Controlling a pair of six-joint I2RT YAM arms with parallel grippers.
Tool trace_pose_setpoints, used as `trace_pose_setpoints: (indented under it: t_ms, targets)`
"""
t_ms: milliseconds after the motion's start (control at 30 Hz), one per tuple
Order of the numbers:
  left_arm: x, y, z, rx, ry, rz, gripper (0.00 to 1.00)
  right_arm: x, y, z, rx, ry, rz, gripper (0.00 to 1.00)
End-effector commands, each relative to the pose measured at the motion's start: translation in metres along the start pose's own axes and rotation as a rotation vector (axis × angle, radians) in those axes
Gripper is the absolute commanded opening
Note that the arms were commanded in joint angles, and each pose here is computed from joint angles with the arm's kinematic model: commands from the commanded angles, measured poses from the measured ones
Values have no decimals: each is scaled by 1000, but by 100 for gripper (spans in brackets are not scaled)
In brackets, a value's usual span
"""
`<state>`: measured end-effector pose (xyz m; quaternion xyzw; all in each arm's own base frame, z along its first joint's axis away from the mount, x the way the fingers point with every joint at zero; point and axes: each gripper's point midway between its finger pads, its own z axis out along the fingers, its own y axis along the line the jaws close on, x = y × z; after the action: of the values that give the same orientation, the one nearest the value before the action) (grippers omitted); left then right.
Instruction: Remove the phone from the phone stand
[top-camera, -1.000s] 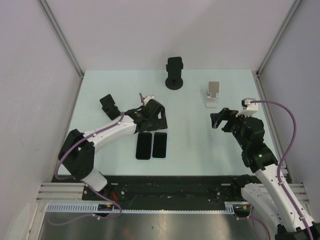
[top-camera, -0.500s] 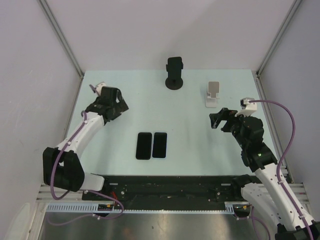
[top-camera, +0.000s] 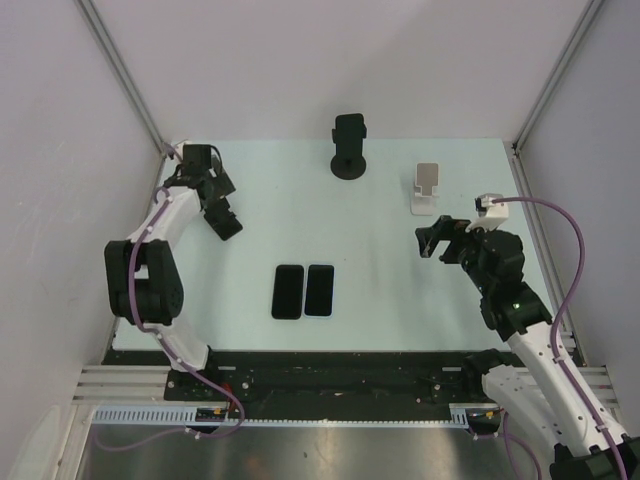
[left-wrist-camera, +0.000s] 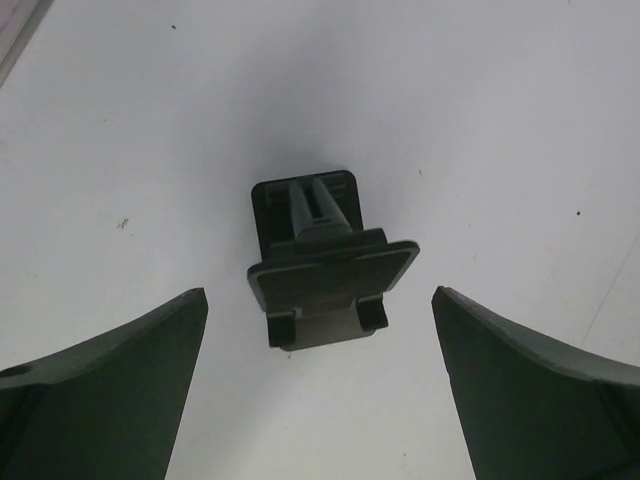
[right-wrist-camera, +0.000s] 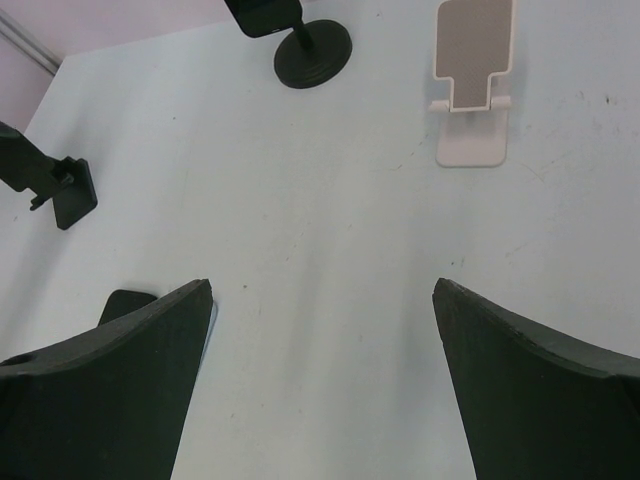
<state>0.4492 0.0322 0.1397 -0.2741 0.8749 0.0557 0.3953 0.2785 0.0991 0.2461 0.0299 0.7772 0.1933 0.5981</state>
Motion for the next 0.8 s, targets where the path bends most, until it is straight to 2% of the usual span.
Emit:
trace_pose_setpoints:
  t_ms: [0,200,433,633,767]
  targets:
    - [-24,-15,9,17,-50,16,100,-7,1,3,-14,-30,-15,98]
    - [-24,-16,26,-17,-48,24,100,-5,-1,7,-9,-21,-16,98]
    - [-4,-13,38,-32,0,-3,97,-4,-3,12,-7,-13,-13,98]
    - [2,-13,36,-33,8,-10,84,-3,2,13,-38,-5,-14,97]
    - [3,-14,35,-23,13,-15,67,-4,6,11,-59,-8,-13,96]
